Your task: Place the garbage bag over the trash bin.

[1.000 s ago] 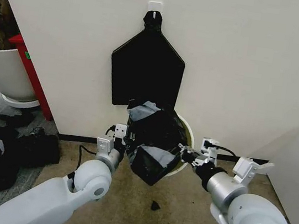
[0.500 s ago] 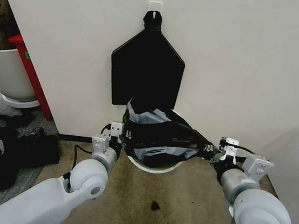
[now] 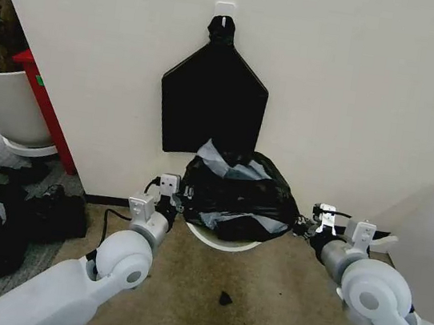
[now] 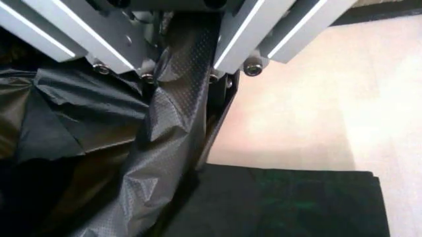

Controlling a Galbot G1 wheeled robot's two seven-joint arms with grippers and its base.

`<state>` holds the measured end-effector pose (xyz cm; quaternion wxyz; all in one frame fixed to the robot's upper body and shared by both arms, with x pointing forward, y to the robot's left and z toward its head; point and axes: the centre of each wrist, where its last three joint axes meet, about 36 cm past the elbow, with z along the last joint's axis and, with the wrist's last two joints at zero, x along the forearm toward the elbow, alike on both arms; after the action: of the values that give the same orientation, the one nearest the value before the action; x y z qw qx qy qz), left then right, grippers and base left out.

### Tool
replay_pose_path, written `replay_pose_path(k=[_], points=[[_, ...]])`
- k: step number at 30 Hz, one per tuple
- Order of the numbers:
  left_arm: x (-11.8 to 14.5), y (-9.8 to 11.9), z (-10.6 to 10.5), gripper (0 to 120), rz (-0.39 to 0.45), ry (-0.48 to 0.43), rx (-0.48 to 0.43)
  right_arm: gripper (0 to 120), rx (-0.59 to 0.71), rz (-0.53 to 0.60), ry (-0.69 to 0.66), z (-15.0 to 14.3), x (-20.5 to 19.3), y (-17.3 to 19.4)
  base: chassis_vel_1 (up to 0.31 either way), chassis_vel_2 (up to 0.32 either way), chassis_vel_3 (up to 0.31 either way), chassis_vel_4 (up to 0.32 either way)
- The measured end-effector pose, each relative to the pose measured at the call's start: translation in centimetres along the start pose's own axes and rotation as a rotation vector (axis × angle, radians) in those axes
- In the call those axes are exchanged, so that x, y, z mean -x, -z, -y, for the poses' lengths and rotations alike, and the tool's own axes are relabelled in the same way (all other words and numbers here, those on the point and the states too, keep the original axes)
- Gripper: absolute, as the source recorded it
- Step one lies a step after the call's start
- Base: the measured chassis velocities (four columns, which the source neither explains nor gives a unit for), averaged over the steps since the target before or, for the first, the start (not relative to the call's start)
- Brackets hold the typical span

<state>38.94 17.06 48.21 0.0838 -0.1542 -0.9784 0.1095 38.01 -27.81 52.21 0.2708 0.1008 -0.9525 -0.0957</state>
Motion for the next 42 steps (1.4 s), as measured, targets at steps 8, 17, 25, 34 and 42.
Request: replay_pose_path(k=[8,17,25,34,42], points=[[0.0,0.2,-0.3,1,0.001,0.002,-0.026,0,-0.060,-0.020,0.050,1.4,-0.3,0.2,0.000,0.000,0.000,0.000],[1.1,0.3,-1.8,1,-0.044,0.075,-0.138,30,-0.013,0.005,0.031,1.5,-2.0,1.3,0.000,0.000,0.000,0.000],[1.8,0.2,-3.3,1,-0.057,0.095,-0.173,61,0.090,0.005,0.025,1.9,-3.1,2.3,0.000,0.000,0.000,0.000],[1.4,0.4,-4.0,1,-0.049,0.016,-0.226,90,0.275,-0.049,0.126,5.5,-1.6,2.2,0.000,0.000,0.000,0.000],[1.2,0.7,-4.6,1,-0.035,-0.087,-0.270,100,0.373,0.049,0.447,11.1,0.5,-0.2,0.000,0.000,0.000,0.000]])
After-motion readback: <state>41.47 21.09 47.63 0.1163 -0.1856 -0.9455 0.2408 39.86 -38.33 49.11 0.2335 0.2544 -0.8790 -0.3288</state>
